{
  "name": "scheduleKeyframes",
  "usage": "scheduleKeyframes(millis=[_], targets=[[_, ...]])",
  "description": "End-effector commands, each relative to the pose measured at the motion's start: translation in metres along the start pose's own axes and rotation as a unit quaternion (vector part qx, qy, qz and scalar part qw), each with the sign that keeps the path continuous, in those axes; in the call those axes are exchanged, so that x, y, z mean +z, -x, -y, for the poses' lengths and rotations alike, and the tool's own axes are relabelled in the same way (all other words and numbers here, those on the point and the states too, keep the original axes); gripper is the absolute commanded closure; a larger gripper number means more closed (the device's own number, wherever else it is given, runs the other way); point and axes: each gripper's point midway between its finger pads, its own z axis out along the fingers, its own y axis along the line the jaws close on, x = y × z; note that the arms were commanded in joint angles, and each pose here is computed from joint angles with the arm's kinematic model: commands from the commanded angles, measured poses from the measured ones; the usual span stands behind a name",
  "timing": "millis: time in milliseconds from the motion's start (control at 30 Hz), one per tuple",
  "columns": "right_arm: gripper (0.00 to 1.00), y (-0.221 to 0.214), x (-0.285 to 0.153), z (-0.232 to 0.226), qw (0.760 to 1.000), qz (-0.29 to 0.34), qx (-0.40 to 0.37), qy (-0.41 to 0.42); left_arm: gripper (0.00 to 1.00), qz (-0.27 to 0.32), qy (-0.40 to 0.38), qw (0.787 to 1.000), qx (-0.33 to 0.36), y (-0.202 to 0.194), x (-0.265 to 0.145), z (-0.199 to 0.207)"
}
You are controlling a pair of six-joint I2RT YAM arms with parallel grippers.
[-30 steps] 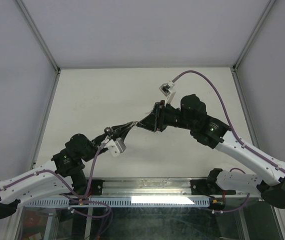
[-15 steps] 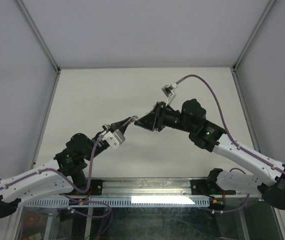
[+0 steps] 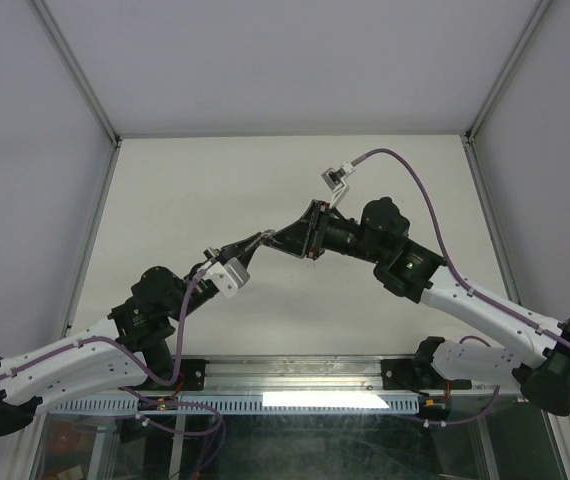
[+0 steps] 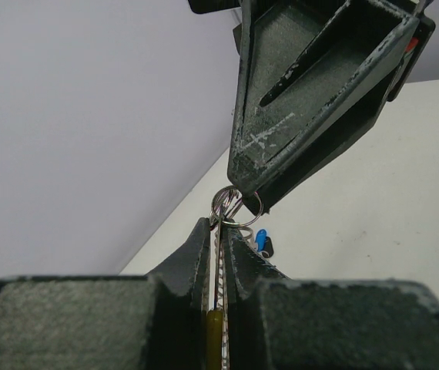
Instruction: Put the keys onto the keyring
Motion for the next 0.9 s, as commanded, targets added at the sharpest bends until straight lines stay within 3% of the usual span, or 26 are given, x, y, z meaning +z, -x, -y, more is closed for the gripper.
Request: scheduleKeyframes(millis=[0,267,633,867], targets=[[0.62,0.0053,0.0025,-0.0099,1.0,0.005,0.003,0.022,1.0,0.038,0.032,0.999,-0.013,0.0248,0.001,-0.0173],[0.63,0.0045,0.0044,-0.0086,1.0,0.001,0.005,0.02,1.0,0.039,0.032,0.999,-0.011,0.0257,0.0012,-0.0175],[0.97,0.0092,0.0006,-0.012,1.0,0.015,-0.001,0.023,1.0,0.036,0.032,0.999,-0.008,0.0244,0.0008,-0.0177],[1.0,0.0105,-0.0021,-0.0123,0.999,0.011,-0.027,0.015,1.0,0.031,0.025,0.999,-0.001,0.0219,-0.0008,-0.0154]])
